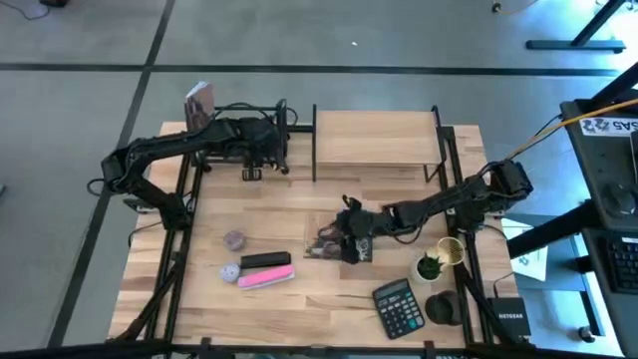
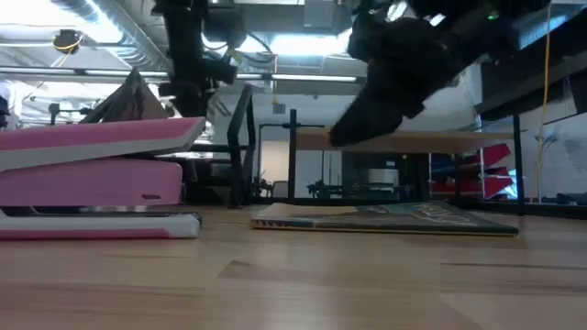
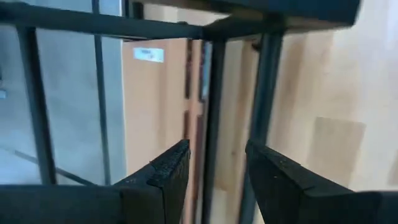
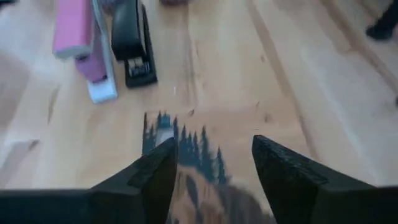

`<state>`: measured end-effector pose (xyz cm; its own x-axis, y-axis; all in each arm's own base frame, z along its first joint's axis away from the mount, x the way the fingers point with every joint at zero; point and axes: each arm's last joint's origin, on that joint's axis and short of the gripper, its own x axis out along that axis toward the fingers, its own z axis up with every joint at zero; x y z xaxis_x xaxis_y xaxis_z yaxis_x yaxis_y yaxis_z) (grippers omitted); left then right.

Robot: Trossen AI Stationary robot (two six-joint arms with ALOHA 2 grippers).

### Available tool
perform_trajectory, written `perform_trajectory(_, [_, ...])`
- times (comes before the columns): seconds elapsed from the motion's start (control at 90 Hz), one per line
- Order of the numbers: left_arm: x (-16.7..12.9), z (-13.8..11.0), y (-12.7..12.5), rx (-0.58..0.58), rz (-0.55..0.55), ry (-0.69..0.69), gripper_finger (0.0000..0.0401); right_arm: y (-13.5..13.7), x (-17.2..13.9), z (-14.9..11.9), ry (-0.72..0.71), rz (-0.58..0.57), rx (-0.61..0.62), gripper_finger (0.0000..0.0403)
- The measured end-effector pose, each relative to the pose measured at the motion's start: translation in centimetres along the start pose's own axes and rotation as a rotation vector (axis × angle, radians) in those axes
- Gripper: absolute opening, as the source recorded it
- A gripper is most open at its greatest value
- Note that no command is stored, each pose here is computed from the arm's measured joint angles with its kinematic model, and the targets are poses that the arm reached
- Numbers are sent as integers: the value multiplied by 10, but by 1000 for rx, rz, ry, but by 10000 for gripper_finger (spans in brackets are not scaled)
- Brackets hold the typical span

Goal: Stock shelves
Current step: Remove the brown book from the book holder

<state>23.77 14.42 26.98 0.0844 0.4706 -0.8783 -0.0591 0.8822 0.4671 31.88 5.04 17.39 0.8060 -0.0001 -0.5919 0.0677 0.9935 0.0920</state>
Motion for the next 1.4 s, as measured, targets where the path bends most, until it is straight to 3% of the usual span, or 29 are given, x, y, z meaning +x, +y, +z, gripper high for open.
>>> perform_trajectory(0.167, [14,-12,14,8,7,21,141,-20,2,13,-80,68,-53,195])
perform_trajectory(0.311, [21,-16,27,-45,-48,-61,141,-39,2,20,-122,100,-39,195])
perform_trajectory(0.711, [63,-21,47,21,-138,-76,141,-78,1,24,-135,61,18,195])
perform_trajectory(1.133, [89,-18,43,36,-281,-88,141,-81,1,25,-143,69,22,195])
perform_trajectory(1.4, [91,-25,42,-94,-424,-130,141,-81,1,26,-149,69,21,195])
